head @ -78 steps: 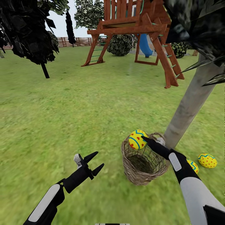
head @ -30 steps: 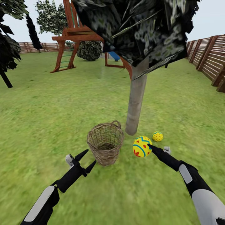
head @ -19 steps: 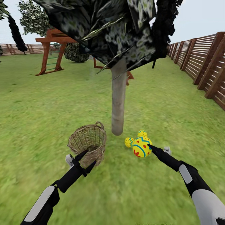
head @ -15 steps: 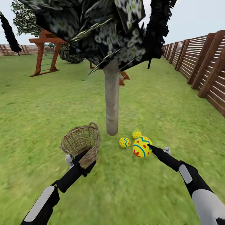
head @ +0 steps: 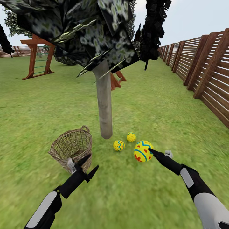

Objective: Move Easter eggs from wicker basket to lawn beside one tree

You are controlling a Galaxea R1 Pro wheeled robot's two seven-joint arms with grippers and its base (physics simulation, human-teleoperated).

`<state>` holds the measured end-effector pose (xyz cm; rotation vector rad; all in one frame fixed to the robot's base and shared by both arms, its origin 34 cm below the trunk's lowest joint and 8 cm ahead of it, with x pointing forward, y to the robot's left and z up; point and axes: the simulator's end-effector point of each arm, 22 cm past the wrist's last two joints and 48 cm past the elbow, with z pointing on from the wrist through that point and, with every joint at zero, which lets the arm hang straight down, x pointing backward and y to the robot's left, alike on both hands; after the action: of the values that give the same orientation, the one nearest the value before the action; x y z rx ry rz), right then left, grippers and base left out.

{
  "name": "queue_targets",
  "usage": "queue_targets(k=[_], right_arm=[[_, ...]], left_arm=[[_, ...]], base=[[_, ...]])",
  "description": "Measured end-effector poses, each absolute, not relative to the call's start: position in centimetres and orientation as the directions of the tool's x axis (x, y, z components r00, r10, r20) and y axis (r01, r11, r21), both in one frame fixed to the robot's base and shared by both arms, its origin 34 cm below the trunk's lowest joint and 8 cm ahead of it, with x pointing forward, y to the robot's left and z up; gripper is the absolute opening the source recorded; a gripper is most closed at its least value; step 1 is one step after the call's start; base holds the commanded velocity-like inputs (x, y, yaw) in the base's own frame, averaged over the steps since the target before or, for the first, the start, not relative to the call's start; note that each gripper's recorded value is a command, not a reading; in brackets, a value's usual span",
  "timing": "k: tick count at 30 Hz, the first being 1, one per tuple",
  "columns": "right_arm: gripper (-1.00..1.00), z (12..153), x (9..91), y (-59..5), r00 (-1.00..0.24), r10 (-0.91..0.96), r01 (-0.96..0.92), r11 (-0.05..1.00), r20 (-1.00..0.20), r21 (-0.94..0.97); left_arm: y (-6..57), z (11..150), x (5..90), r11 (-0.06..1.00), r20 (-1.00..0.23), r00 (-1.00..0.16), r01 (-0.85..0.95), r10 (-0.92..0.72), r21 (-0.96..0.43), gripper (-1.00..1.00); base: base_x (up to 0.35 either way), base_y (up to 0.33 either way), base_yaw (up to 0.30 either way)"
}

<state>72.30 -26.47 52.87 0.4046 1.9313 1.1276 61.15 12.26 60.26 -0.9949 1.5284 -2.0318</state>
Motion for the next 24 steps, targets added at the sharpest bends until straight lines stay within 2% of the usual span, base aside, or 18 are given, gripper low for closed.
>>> queue_targets(k=[2, 10, 11, 12, 20, 24], right_arm=[[-1.0, 52.9, 72.3, -26.8, -0.595, 0.609, -0.142, 0.563, -0.525, 0.814], [-1.0, 51.9, 72.0, -26.3, -0.604, 0.556, -0.161, 0.617, -0.571, 0.77], [-1.0, 48.2, 72.9, -28.8, -0.58, 0.455, -0.058, 0.805, -0.676, 0.59], [-1.0, 46.8, 73.3, -30.0, -0.571, 0.448, 0.032, 0.85, -0.688, 0.526], [-1.0, 46.6, 74.8, -32.4, -0.445, 0.37, 0.168, 0.929, -0.815, 0.33], [-1.0, 46.5, 74.7, -33.3, -0.407, 0.351, 0.269, 0.929, -0.843, 0.256]], left_arm=[[12.4, 59.8, 61.1, -0.313, 0.301, -0.657, -0.103, -0.691, -0.944, 1.0], [12.5, 57.9, 60.7, -0.311, 0.328, -0.641, -0.144, -0.694, -0.939, 1.0], [12.6, 57.3, 60.6, -0.31, 0.336, -0.635, -0.157, -0.695, -0.938, 1.0], [12.6, 57.4, 60.7, -0.31, 0.336, -0.635, -0.156, -0.696, -0.938, 1.0], [12.6, 57.1, 60.6, -0.309, 0.339, -0.63, -0.162, -0.698, -0.937, 1.0], [12.5, 56.9, 60.8, -0.308, 0.338, -0.62, -0.16, -0.708, -0.938, 1.0]], base=[[0.041, -0.035, 0.0], [0.274, -0.185, 0.0], [0.268, -0.251, 0.0], [0.267, -0.252, 0.0], [0.266, -0.253, 0.006], [0.173, -0.183, 0.253]])
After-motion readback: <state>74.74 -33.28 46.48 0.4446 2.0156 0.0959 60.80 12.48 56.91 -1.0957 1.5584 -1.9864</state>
